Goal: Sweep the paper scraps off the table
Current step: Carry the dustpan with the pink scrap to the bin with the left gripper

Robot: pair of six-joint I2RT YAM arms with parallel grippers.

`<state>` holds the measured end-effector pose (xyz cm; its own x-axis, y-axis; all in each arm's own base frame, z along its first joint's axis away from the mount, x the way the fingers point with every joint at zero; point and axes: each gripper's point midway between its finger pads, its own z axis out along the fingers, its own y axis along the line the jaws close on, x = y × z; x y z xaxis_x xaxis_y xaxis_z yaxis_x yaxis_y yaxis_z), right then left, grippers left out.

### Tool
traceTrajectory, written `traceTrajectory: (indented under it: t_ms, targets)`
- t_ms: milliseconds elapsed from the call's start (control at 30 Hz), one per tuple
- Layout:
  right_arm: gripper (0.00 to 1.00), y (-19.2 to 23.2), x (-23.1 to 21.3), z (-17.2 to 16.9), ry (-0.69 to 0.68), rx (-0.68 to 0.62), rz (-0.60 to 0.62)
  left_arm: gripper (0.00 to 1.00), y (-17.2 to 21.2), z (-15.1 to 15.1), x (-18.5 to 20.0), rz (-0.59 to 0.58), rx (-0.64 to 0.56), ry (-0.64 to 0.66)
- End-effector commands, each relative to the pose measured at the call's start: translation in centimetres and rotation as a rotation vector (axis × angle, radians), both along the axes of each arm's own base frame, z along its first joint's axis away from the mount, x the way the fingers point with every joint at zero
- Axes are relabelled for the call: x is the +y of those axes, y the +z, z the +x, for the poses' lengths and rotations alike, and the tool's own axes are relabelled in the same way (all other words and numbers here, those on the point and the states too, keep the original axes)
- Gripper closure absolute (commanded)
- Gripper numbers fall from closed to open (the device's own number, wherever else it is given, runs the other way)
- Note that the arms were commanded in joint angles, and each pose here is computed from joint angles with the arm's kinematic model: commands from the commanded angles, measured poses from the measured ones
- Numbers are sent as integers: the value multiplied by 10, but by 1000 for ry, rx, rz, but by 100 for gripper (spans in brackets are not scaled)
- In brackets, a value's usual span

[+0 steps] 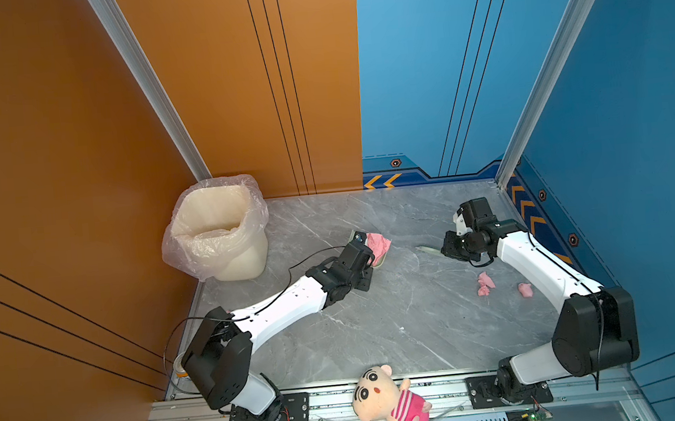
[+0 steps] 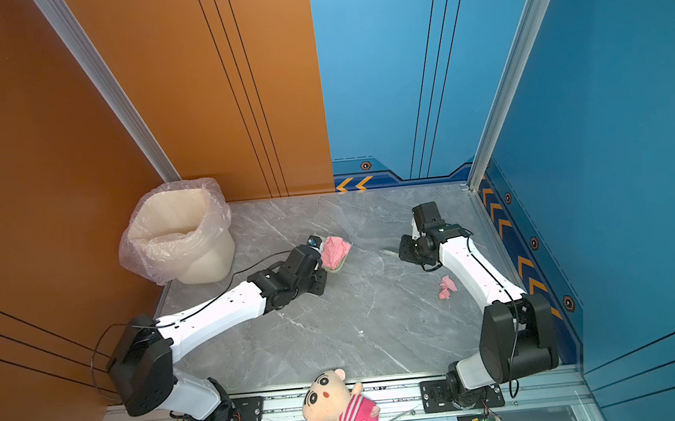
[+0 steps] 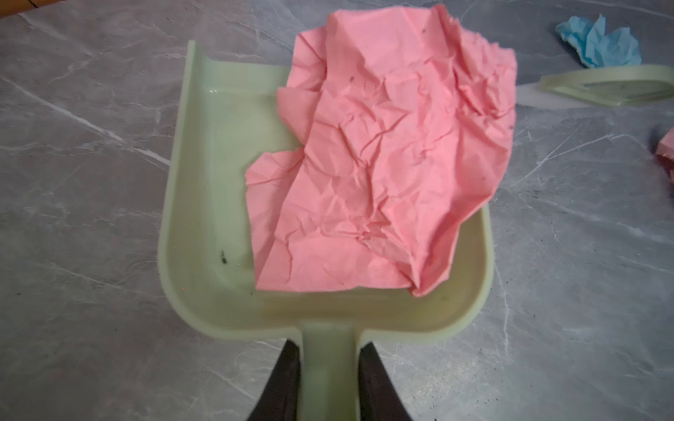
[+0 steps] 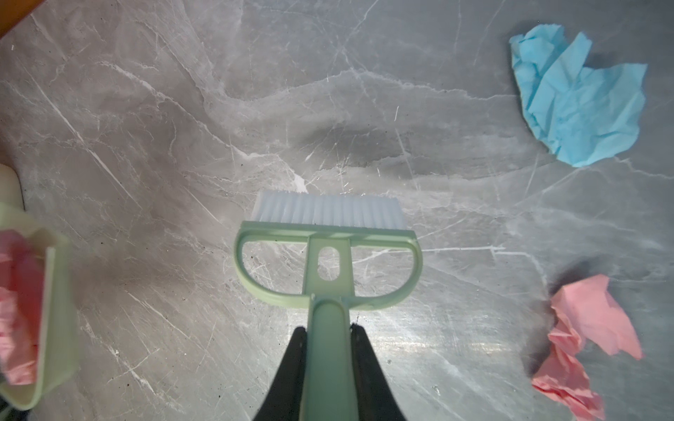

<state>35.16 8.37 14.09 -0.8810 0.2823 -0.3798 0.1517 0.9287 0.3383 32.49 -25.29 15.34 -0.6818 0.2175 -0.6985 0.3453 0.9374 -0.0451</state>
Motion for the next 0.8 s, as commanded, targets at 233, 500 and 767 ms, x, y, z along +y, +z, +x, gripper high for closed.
traceTrajectory:
  t_ms: [233,500,767]
  targets:
    - [100,-1,1,-6,18,14,13,85,73,-2,68,-62,-54,78]
    - [100,-2,4,-4,20,15,25,85,115,1,120,-141,-97,168]
    - [100,3,11,-6,34,11,14,84,145,13,162,-196,-136,256]
